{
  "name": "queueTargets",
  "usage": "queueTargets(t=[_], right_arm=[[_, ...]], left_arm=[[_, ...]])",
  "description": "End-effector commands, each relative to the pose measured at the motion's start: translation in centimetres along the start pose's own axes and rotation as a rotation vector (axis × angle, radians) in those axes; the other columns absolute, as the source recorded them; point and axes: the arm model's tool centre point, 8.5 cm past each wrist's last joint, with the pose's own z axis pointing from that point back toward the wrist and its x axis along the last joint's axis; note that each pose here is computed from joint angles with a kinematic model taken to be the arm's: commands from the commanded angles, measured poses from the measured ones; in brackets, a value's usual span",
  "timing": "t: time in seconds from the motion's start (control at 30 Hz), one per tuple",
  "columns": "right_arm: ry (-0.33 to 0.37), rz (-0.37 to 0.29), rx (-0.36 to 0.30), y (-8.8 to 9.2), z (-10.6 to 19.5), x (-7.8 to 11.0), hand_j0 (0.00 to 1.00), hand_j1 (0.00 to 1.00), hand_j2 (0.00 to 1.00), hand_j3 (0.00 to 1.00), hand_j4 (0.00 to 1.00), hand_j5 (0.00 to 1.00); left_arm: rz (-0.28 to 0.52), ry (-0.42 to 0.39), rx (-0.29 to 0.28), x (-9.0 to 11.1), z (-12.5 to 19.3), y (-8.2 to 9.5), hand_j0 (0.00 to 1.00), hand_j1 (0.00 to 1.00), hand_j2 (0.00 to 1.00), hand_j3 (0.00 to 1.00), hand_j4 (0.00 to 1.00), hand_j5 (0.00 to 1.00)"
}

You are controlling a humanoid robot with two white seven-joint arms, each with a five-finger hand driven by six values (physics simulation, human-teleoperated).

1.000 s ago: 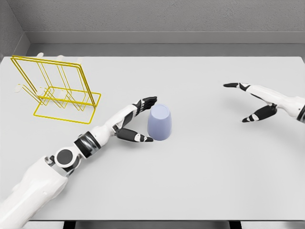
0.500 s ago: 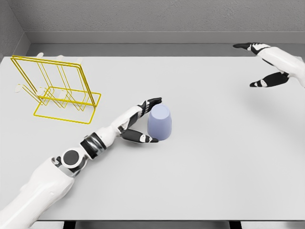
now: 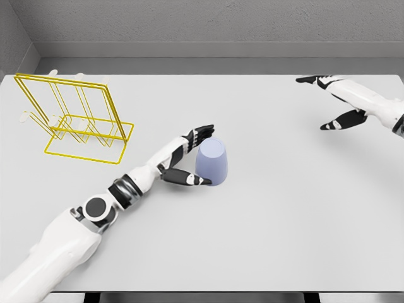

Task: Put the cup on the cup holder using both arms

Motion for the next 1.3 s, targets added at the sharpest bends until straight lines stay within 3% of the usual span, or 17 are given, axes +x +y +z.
queueTargets(t=[0.0,0.5,0.57,0.73,0.9,1.07,1.17,1.27], right_arm=[[-0.008,-0.012,0.003,0.4,-0.4,0.2,1.0,1.0,1.0,1.0,1.0,1.0],[-0.005,-0.008,-0.008,-0.1,-0.3,0.1,1.0,1.0,1.0,1.0,1.0,1.0],[-0.005,-0.008,-0.008,-0.1,-0.3,0.1,1.0,1.0,1.0,1.0,1.0,1.0],[-0.007,-0.009,-0.009,0.0,-0.3,0.2,1.0,1.0,1.0,1.0,1.0,1.0],[-0.007,-0.009,-0.009,0.0,-0.3,0.2,1.0,1.0,1.0,1.0,1.0,1.0],[-0.007,-0.009,-0.009,0.0,-0.3,0.2,1.0,1.0,1.0,1.0,1.0,1.0],[-0.008,-0.008,-0.009,-0.1,-0.3,0.2,1.0,1.0,1.0,1.0,1.0,1.0],[-0.007,-0.009,-0.009,0.0,-0.3,0.2,1.0,1.0,1.0,1.0,1.0,1.0]], left_arm=[[0.012,-0.005,-0.003,0.0,-0.2,-0.4,1.0,1.0,1.0,1.0,1.0,1.0],[0.024,-0.006,-0.003,-0.2,-0.7,-0.9,1.0,1.0,1.0,1.0,1.0,1.0],[0.025,-0.006,-0.001,-0.2,-0.7,-0.8,0.87,0.87,0.87,0.87,0.87,0.87],[0.025,-0.007,-0.004,-0.2,-0.8,-0.9,0.7,0.7,0.7,0.7,0.7,0.7],[0.025,-0.006,-0.005,-0.2,-0.8,-1.0,0.69,0.69,0.69,0.69,0.69,0.69],[0.027,-0.011,-0.011,-0.2,-0.7,-1.2,0.61,0.61,0.61,0.61,0.61,0.61],[0.025,-0.018,-0.097,0.0,-0.6,-1.5,0.61,0.61,0.61,0.61,0.61,0.61],[0.021,-0.033,-0.098,0.5,-0.4,-1.3,0.61,0.61,0.61,0.61,0.61,0.61]])
